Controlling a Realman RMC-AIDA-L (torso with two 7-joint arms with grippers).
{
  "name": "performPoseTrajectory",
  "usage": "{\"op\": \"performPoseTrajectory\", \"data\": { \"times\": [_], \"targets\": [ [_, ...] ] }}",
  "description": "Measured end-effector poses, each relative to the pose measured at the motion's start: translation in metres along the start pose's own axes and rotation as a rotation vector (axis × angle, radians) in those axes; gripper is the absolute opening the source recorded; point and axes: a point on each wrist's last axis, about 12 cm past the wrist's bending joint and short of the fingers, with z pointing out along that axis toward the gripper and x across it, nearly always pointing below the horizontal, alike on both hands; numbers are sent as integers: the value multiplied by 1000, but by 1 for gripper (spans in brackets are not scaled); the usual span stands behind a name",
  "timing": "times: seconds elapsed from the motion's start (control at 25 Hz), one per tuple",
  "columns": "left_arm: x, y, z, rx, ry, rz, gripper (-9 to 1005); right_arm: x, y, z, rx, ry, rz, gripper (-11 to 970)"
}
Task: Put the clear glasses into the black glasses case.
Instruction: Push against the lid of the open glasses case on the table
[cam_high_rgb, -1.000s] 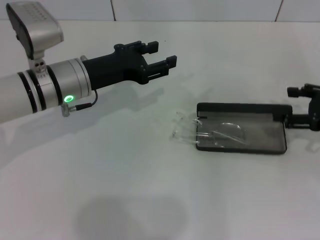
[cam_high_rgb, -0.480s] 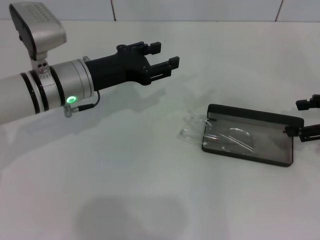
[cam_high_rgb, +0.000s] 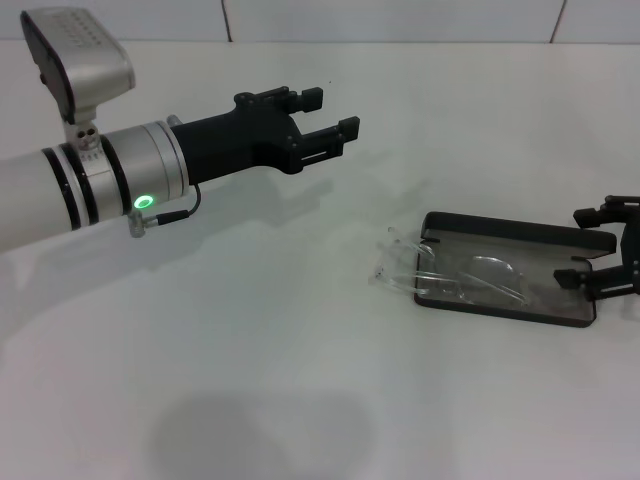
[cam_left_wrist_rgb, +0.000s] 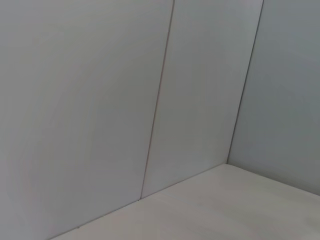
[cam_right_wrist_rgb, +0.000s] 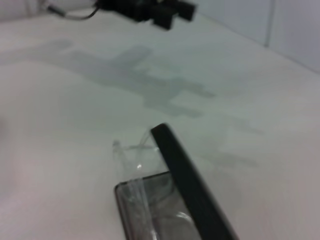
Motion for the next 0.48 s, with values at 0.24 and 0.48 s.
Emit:
{"op": "performPoseTrajectory", "data": {
  "times": [0.24,0.48],
  "targets": [
    [1,-1,1,4,7,2,667,-13,1,-6,-45,-94,-56,869],
    [4,-2,0,4,11,-2,668,-11,1,-33,10,-258,-50,869]
  ]
}}
